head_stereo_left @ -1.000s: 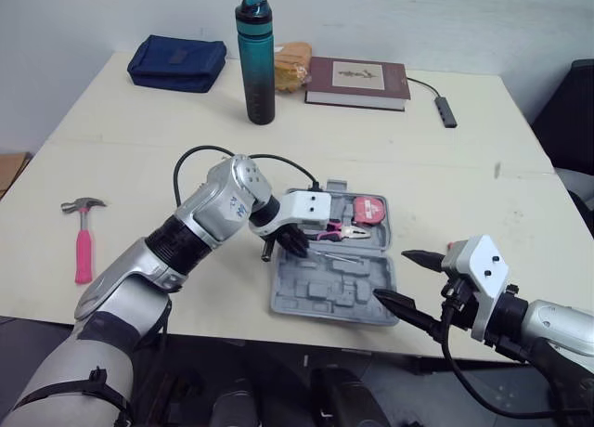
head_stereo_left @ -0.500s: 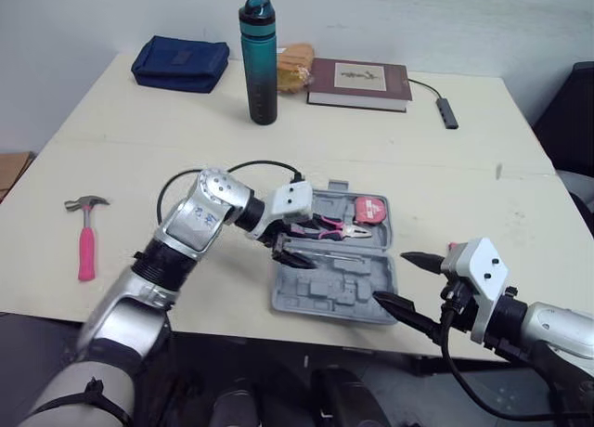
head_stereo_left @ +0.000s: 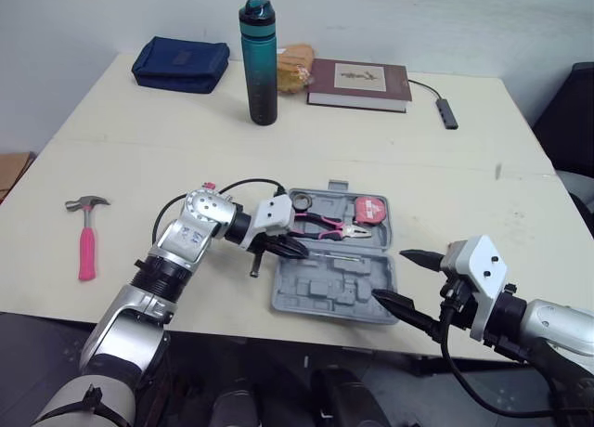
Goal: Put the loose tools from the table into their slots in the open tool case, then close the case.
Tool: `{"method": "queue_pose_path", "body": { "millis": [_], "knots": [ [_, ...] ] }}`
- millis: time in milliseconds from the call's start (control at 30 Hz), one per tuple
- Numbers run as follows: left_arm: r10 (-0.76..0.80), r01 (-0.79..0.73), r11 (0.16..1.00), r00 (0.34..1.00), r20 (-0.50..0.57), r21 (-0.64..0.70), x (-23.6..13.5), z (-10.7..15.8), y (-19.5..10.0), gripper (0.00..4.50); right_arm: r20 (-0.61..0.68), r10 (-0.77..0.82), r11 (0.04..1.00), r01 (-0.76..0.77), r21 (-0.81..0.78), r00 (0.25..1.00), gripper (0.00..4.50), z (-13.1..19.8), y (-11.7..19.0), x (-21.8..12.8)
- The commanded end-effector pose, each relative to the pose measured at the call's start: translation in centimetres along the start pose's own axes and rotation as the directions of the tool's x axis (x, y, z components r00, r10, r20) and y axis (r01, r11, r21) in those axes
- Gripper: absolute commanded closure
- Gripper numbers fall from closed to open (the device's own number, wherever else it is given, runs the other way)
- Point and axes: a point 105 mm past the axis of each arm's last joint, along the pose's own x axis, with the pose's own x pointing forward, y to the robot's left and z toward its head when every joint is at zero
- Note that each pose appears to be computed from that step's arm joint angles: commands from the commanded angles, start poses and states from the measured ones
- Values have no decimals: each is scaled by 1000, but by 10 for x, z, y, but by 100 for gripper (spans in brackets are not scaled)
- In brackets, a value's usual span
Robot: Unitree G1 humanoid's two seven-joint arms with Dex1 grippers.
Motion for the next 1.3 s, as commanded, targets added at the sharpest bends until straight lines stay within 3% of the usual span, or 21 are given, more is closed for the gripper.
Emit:
{"method": "queue_pose_path", "body": {
  "millis": [33, 667, 800, 1067, 1300],
  "knots": [
    [-39, 38, 999, 997, -73, -25, 9, -16, -7, 444, 22, 10, 1000, -9, -20, 1000, 0, 5, 3, 1],
    [-28, 27, 1000, 995, -91, -12, 28, -16, -11, 444, 3, -1, 1000, 1, -26, 1000, 0, 1, 3, -4],
    [-37, 36, 999, 991, -132, -14, 32, -23, -13, 444, 3, -3, 1000, 3, -29, 1000, 0, 1, 2, -4],
    [-45, 43, 999, 939, -340, -14, 36, -58, -16, 444, 6, -2, 999, 2, -32, 1000, 0, 1, 2, -2],
    [-62, 60, 998, 941, -334, -16, 41, -54, -16, 444, 2, -16, 1000, 17, -27, 1000, 0, 0, 2, -5]
  ]
}}
